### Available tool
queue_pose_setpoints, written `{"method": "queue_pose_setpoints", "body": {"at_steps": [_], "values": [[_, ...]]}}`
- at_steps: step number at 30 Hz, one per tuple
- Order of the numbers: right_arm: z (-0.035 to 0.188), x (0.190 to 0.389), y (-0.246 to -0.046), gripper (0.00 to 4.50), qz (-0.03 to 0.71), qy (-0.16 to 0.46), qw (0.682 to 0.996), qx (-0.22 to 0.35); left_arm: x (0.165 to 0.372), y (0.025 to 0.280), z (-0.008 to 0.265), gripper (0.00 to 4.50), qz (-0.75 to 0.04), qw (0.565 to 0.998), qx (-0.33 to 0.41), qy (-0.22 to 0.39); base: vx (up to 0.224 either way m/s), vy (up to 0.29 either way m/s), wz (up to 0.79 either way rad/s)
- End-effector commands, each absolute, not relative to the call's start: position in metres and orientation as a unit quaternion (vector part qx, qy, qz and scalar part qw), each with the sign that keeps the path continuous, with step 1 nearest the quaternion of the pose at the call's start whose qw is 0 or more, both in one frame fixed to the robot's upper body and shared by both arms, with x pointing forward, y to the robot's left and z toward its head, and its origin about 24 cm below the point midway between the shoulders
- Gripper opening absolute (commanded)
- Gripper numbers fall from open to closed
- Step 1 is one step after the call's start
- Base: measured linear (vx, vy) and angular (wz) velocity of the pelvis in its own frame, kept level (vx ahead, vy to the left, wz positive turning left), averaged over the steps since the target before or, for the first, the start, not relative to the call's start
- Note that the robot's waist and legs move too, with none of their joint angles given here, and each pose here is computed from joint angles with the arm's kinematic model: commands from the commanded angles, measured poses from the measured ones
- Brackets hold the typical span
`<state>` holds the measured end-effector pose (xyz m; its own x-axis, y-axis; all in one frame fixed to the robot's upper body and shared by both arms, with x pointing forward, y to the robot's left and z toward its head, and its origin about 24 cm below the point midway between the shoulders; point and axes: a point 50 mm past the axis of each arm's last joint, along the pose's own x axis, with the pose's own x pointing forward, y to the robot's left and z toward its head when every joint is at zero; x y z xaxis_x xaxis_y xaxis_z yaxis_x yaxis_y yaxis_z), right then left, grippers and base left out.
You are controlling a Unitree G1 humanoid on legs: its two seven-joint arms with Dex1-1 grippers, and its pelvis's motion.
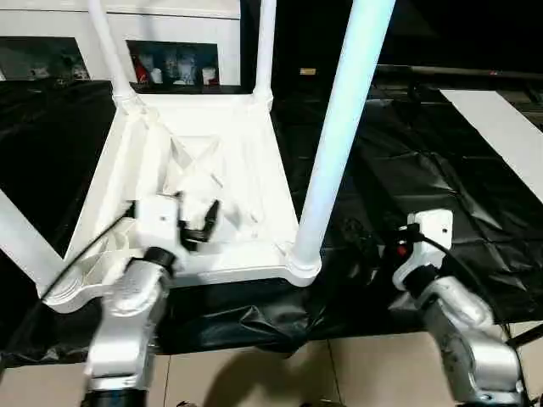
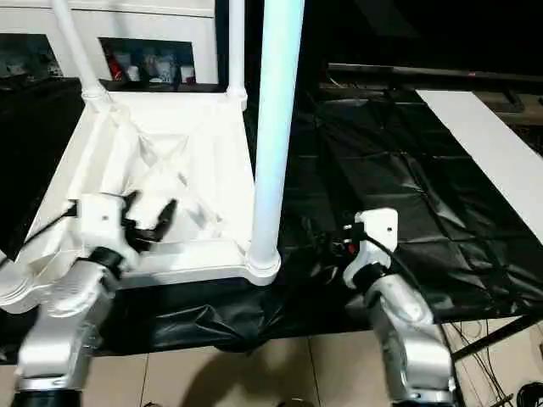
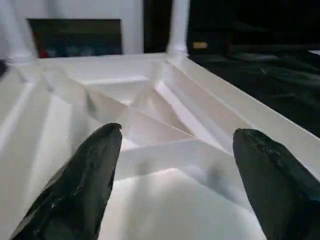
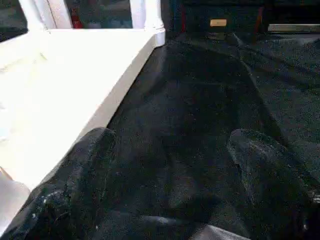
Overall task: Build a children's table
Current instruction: Rotate leg to tighten
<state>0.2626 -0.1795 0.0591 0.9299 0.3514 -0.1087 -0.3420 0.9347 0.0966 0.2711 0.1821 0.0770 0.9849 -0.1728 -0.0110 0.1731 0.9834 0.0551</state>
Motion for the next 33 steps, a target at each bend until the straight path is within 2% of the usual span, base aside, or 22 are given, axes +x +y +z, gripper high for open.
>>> {"method": "queue_pose_setpoints", "body": {"at_steps": [1,4,13,21,24,26,27,28,30,33], "values": [[0.061,0.26,-0.183,3.96,0.19,0.064,0.979,0.031,0.268,0.181,0.079,4.22,-0.089,0.996,0.029,0.004,0.0,0.0,0.0],[0.059,0.259,-0.183,3.96,0.198,0.07,0.977,0.03,0.265,0.184,0.079,4.39,-0.086,0.996,0.028,0.01,0.0,0.0,0.0],[0.054,0.261,-0.162,3.96,0.227,0.078,0.97,0.041,0.262,0.19,0.079,4.39,-0.074,0.996,0.036,0.021,-0.04,0.0,-0.01],[0.055,0.265,-0.174,3.96,0.234,0.08,0.968,0.034,0.255,0.19,0.081,4.39,-0.078,0.996,0.031,0.017,-0.19,0.03,-0.07],[0.074,0.271,-0.165,3.96,0.274,0.051,0.959,0.04,0.253,0.206,0.085,4.39,-0.068,0.997,0.017,-0.016,0.02,-0.093,0.03],[0.078,0.269,-0.159,3.96,0.311,0.049,0.948,0.044,0.251,0.217,0.083,4.39,-0.03,0.999,0.042,-0.016,-0.14,-0.025,0.49],[0.078,0.269,-0.159,3.96,0.312,0.049,0.948,0.044,0.251,0.217,0.083,4.39,-0.029,0.999,0.042,-0.016,-0.177,-0.028,0.49],[0.077,0.264,-0.151,3.96,0.347,0.05,0.936,0.038,0.247,0.22,0.087,4.39,-0.011,0.999,0.048,-0.02,-0.071,0.048,0.14],[0.071,0.261,-0.147,3.96,0.355,0.056,0.932,0.043,0.24,0.219,0.092,4.39,-0.005,0.998,0.039,-0.042,-0.059,0.061,0.07],[0.064,0.265,-0.142,3.96,0.35,0.065,0.933,0.044,0.234,0.222,0.096,4.39,0.016,0.998,0.053,-0.043,-0.031,0.068,-0.01]]}}
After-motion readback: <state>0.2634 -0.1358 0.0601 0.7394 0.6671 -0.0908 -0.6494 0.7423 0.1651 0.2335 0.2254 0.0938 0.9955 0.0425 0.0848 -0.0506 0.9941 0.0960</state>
